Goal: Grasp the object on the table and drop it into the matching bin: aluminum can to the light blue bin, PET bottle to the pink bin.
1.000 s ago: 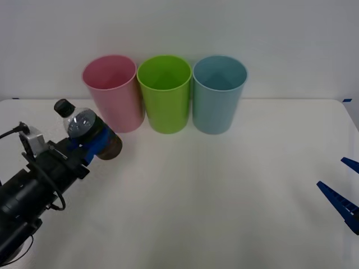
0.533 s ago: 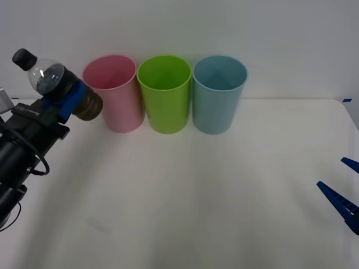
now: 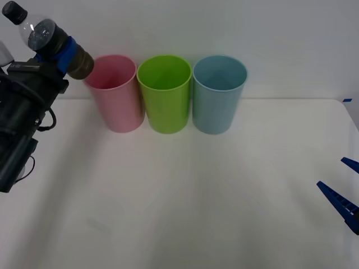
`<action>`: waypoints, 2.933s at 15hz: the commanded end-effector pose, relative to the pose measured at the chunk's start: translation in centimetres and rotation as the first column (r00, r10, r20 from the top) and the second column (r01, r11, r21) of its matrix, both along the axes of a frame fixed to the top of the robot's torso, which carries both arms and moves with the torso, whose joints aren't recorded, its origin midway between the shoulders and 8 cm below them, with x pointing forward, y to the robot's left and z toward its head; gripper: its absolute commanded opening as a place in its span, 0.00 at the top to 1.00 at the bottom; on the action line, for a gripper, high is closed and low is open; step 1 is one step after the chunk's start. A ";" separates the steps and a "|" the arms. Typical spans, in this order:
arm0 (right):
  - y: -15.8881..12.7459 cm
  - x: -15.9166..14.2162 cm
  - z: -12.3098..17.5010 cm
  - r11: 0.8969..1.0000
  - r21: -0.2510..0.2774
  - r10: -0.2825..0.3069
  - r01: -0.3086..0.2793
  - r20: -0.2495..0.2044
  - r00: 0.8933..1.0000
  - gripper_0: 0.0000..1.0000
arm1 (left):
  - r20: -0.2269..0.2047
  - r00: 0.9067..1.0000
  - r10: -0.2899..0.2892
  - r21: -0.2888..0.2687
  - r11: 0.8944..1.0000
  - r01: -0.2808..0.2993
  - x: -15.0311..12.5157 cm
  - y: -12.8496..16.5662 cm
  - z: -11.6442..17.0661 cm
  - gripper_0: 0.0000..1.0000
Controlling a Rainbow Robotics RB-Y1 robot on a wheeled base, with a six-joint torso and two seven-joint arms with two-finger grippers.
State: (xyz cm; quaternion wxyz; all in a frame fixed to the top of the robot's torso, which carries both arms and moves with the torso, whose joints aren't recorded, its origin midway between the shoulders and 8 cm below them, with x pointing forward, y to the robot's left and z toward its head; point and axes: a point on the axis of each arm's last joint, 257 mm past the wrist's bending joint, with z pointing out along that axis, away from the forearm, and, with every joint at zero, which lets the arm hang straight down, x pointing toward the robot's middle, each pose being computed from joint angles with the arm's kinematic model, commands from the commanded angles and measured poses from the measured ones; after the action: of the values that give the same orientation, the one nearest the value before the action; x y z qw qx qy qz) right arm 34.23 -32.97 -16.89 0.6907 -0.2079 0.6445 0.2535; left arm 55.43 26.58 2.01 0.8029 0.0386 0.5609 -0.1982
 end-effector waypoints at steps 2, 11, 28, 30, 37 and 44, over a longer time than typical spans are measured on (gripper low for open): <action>0.0 0.0 0.0 1.000 0.000 0.000 0.000 0.000 1.000 0.00 | 0.005 0.999 0.032 0.052 0.998 -0.032 3.1 -0.4 0.5 1.00; 0.0 0.0 0.0 1.000 0.000 0.000 0.000 0.000 1.000 0.00 | -0.010 0.998 0.060 0.181 0.982 -0.058 9.3 -2.9 0.8 1.00; 0.0 0.0 0.0 1.000 0.000 0.000 0.000 0.000 1.000 0.00 | -0.019 0.998 0.057 0.211 0.976 -0.051 10.0 -3.7 0.3 0.00; 0.0 0.0 0.0 1.000 0.000 0.000 0.000 0.000 1.000 0.00 | -0.028 0.999 0.035 0.214 0.976 -0.029 9.8 -3.9 0.0 0.00; 0.0 0.0 0.0 1.000 0.000 0.000 0.000 0.000 1.000 0.00 | -0.070 0.997 -0.033 0.168 0.985 0.045 5.8 -2.4 -2.0 0.00; 0.0 0.0 0.0 1.000 0.000 0.000 0.000 0.000 1.000 0.00 | -0.143 0.986 -0.085 0.171 0.979 0.109 -0.4 1.1 -4.9 0.00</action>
State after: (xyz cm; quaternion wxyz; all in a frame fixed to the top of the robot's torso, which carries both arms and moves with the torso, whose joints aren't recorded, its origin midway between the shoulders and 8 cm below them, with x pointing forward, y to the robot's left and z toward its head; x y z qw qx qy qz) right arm 34.22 -32.97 -16.89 0.6907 -0.2079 0.6446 0.2535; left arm 55.74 27.35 -2.66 0.7486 0.1204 0.6250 -0.1856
